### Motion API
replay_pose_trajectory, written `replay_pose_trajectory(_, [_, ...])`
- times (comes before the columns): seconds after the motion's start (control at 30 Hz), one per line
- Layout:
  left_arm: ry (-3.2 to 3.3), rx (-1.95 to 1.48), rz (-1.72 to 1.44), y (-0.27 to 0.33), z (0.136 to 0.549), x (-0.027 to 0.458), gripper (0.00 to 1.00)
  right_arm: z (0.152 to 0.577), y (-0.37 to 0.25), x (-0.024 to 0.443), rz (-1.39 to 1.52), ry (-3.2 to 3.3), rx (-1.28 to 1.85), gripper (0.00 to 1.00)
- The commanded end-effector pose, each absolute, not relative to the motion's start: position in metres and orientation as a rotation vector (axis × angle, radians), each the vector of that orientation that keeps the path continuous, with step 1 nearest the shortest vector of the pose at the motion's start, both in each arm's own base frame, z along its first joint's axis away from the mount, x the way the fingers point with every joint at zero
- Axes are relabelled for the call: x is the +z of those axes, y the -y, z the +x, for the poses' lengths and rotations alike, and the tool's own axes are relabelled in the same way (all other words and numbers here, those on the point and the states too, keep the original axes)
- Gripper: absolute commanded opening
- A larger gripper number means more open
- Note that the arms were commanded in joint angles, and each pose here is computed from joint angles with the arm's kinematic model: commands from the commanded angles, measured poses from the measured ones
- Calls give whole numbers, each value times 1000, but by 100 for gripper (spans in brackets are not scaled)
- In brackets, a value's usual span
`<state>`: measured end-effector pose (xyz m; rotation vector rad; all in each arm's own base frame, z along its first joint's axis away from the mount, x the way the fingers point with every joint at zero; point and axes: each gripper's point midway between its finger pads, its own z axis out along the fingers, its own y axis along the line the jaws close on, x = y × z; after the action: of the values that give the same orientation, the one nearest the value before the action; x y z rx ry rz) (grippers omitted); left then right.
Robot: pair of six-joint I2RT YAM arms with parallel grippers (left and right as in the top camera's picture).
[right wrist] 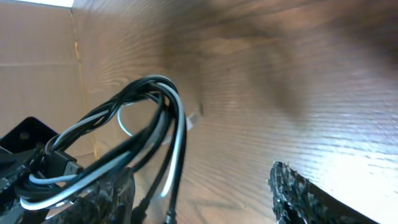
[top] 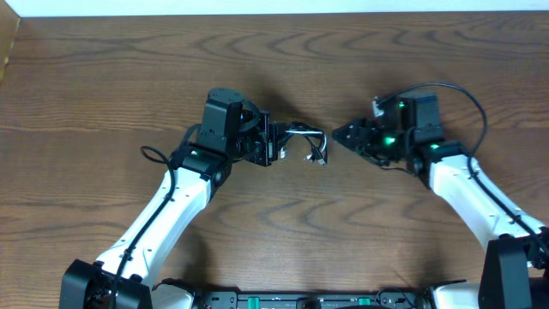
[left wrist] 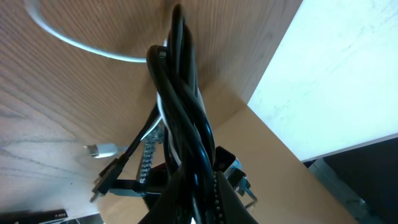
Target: Untangle cables
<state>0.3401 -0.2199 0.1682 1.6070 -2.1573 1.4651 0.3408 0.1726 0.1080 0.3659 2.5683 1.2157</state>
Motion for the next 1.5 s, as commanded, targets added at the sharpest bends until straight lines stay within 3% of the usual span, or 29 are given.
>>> replay_pose_trajectory(0.0, [2149,1500,1582,222,341,178,8,330,-184,116,266,-2573,1298,66])
replay_pose_trajectory(0.33, [2148,1499,1582,222,341,178,7,317,-218,113,273,-2623,1334,61])
replay_pose_trajectory(0.43, [2148,1500,1581,222,341,179,7,323,-235,110,262,-2601,1365,53])
replay_pose_trajectory(0.83, [2226,1525,1471,226,337,180,7,367,-253,83,239,-2465,1350,43])
replay_pose_trajectory(1.1, [2690,1657,827,234,325,184,7,374,-219,74,113,-2461,1254,20])
replay_pose_trajectory(1.2, [2818,1700,501,239,316,186,7,377,-200,83,57,-2422,1285,2])
replay_pose_trajectory(1.47, [3092,1581,-358,233,291,164,7,372,-147,127,-8,-2345,1164,1])
